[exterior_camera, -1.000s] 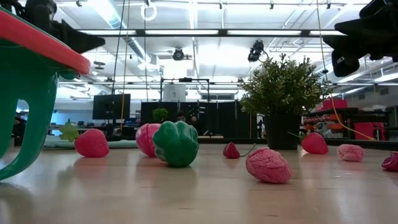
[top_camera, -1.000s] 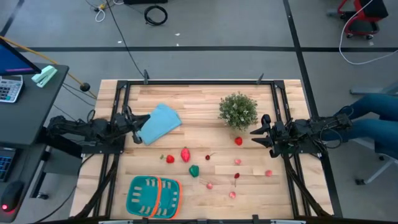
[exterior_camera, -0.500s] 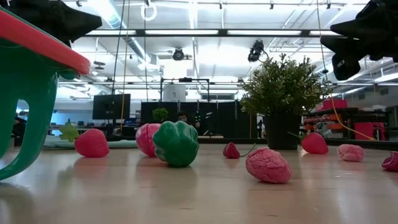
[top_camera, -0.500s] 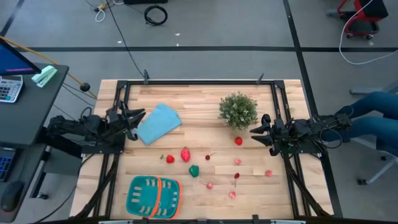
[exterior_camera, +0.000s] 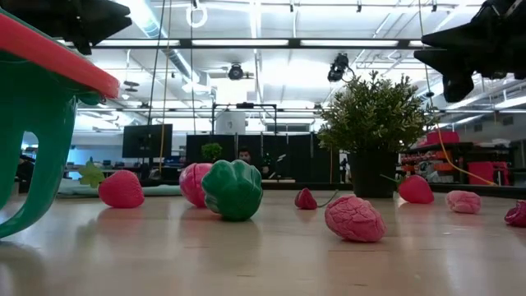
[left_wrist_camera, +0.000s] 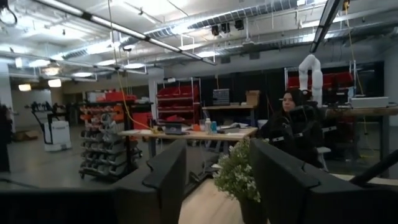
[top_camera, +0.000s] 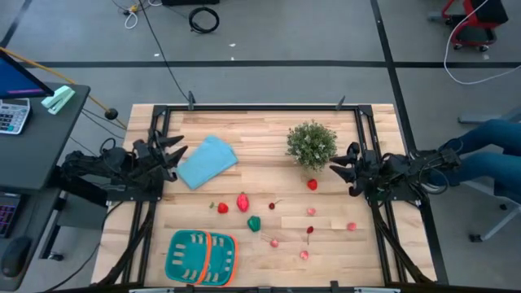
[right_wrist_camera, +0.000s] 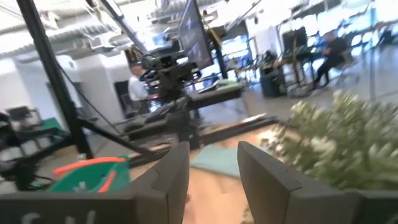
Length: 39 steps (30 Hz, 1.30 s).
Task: Pick and placing Produce into tupperware
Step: Put the red strawberry into the blue basket
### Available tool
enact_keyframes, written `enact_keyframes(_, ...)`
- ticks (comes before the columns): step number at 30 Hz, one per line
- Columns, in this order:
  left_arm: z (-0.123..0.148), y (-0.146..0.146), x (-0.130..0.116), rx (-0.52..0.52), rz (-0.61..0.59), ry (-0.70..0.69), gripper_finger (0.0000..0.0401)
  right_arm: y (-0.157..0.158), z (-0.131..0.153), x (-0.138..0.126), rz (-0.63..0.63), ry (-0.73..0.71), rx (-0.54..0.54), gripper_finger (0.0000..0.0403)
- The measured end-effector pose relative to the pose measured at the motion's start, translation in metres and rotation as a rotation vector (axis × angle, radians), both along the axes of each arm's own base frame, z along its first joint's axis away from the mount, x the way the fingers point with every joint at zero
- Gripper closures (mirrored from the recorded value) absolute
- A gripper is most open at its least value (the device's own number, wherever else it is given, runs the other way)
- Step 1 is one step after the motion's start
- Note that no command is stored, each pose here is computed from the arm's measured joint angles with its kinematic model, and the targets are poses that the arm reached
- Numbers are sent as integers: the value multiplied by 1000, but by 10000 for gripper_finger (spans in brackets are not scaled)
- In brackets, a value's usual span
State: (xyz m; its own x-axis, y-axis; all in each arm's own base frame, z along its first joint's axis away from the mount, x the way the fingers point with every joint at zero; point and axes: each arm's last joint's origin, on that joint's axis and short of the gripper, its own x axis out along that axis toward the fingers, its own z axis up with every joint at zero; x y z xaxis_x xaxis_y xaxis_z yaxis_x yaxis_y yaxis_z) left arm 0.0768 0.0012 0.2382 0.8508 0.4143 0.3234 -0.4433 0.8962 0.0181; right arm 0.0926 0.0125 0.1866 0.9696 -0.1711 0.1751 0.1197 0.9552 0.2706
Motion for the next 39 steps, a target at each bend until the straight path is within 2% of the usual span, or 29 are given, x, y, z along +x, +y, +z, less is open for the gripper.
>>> enact_keyframes(6, 0, 0, 0, 34, 14, 13, 212, 0, 16, 1, -42, 25, -103, 240)
enact_keyframes(13, 1, 0, 0, 39, 16, 14, 217, 1, 71, 6, -61, 54, -218, 205)
enact_keyframes(17, 3, 0, -2, 26, 14, -23, 213, 4, 102, 18, -51, 139, -238, 190)
enact_keyframes(22, 14, 2, -7, -32, 20, -105, 213, 12, 121, 49, -32, 335, -244, 183)
enact_keyframes(25, 31, 5, -15, -105, 37, -159, 215, 17, 123, 69, -60, 451, -214, 183)
enact_keyframes(28, 52, 7, -24, -110, 38, -162, 215, 20, 118, 87, -95, 563, -209, 184)
enact_keyframes(34, 92, 8, -28, -70, 65, -36, 218, 13, 95, 119, -176, 704, -149, 185)
enact_keyframes(39, 114, 6, -15, -49, 98, 86, 219, -1, 74, 138, -267, 774, -16, 185)
